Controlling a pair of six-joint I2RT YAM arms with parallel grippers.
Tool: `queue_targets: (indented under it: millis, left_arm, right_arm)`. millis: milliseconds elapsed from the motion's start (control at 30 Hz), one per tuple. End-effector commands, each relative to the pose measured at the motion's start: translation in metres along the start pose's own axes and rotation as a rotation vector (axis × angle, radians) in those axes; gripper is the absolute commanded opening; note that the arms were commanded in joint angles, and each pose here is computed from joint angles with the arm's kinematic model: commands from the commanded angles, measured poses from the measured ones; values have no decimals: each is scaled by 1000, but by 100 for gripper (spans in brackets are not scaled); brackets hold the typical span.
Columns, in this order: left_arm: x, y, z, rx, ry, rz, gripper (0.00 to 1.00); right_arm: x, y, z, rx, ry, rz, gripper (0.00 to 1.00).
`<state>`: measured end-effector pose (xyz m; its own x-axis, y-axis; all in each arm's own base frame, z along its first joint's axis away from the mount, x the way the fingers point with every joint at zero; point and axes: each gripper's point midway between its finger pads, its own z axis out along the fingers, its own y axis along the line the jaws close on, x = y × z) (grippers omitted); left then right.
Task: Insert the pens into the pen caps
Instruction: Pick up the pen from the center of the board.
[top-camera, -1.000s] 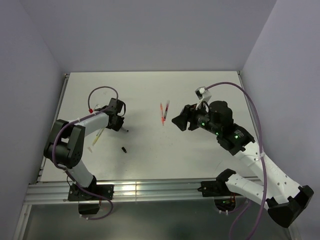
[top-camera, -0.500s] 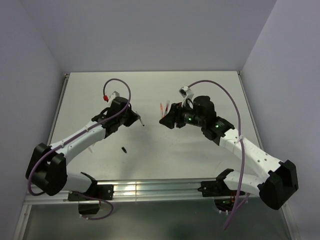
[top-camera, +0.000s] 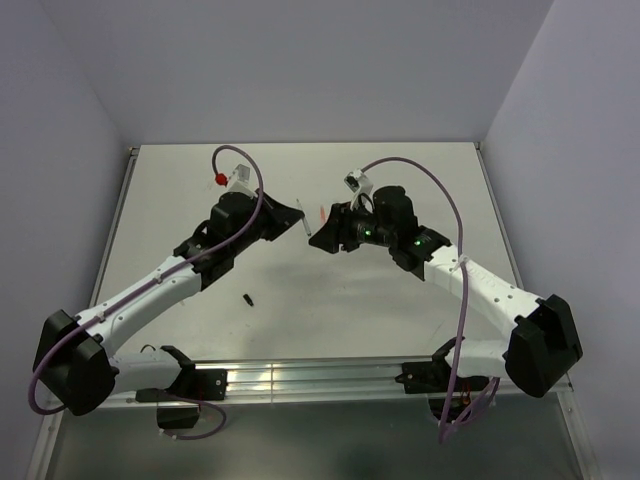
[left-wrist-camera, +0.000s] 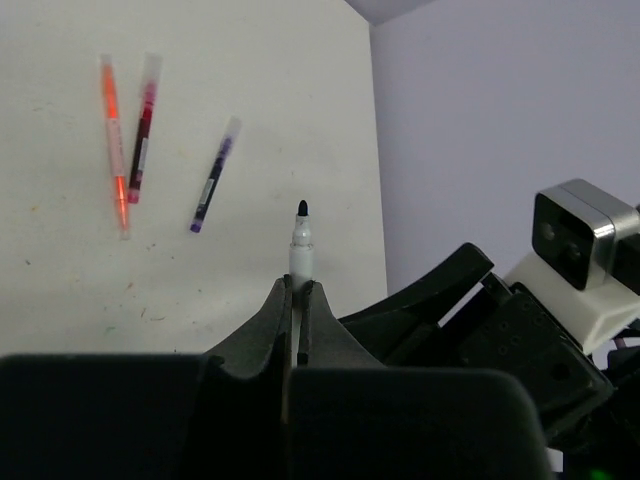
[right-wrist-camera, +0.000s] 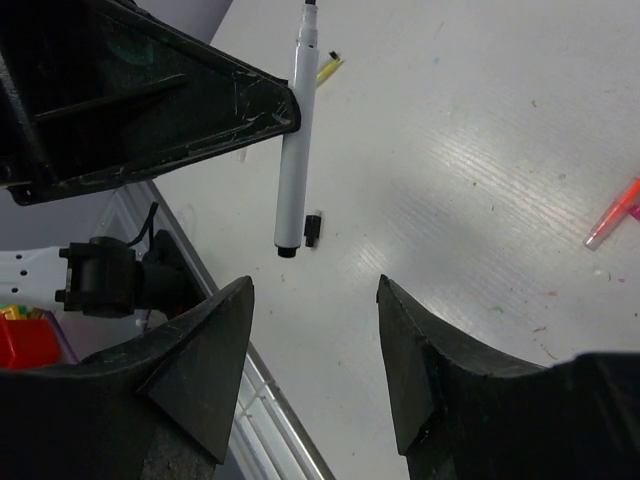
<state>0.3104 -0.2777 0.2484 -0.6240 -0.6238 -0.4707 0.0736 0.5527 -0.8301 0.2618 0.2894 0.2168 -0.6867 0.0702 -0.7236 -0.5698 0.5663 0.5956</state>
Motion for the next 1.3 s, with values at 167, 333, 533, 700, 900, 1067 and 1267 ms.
queue_targets:
  millis: [167,333,533,700,900,1067,1267]
  left_arm:
    - [-1,-42,-11,154,-4,58,0]
    - [5,-49,-10,179,13,66,0]
    - [13,-58,-8,198,36,74,0]
    - [22,-62,-6,208,55,72,0]
    - [31,-66,-6,219,75,62,0]
    - [39,-73,-7,235,102,66,0]
    - [49,-67,-7,211,123,57,0]
  right_arm:
    - [-41,34,-1,-103,-93,-53,60]
    - [-42,34,1,-101,-88,-45,60]
    - [-42,32,5,-95,-84,-39,58]
    - [-43,30,5,-81,-84,-36,55]
    - [-43,28,4,-71,-86,-34,42]
    - [-45,23,3,-37,-100,-37,32]
    - [-46,17,2,2,-105,-36,0]
